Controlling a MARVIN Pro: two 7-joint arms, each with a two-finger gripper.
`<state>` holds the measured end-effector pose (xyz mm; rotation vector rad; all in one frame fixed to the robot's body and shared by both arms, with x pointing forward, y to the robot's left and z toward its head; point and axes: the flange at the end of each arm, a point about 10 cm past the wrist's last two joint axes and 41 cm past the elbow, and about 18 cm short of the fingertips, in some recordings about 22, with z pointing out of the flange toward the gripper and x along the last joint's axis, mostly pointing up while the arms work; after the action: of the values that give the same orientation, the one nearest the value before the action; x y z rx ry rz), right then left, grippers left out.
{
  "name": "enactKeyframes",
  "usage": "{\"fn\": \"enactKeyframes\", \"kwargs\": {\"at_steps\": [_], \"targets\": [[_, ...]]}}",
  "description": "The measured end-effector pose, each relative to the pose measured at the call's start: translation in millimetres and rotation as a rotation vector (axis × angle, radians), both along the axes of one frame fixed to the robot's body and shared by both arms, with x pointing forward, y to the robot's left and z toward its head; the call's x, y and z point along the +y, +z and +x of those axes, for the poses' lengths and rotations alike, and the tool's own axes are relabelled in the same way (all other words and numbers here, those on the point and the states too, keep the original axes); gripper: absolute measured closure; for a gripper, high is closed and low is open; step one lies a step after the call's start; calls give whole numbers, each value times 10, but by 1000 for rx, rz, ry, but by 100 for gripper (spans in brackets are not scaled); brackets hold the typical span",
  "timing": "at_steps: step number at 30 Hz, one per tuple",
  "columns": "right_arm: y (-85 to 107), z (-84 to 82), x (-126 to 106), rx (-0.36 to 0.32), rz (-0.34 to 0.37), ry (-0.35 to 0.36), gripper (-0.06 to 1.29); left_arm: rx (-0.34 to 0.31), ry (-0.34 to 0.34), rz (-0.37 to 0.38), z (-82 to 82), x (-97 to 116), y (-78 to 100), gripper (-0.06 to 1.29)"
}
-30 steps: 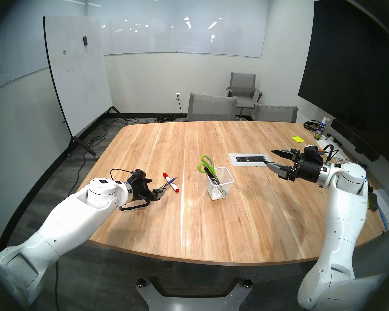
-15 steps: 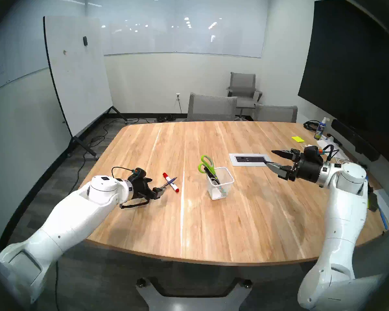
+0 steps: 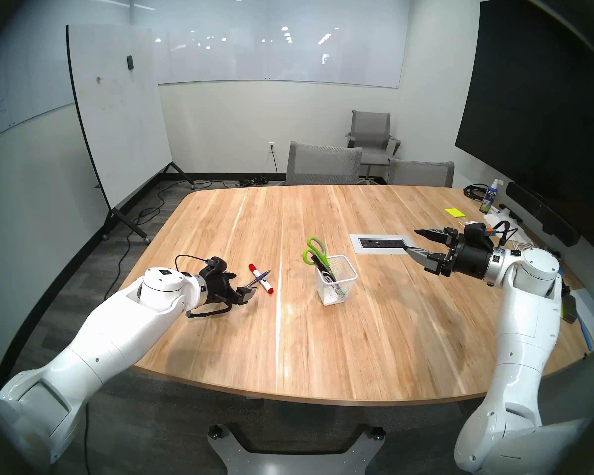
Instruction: Place the pen, the marker, and the scissors into the pen holder
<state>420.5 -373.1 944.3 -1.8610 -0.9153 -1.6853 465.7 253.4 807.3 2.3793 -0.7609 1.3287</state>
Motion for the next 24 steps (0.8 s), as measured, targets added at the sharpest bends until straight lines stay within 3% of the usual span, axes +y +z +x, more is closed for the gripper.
{"fn": "enactKeyframes", "kwargs": {"at_steps": [24], "targets": [[0,0,0,0,0,0,3,-24,-27,13,233,-154,90,-4]]}}
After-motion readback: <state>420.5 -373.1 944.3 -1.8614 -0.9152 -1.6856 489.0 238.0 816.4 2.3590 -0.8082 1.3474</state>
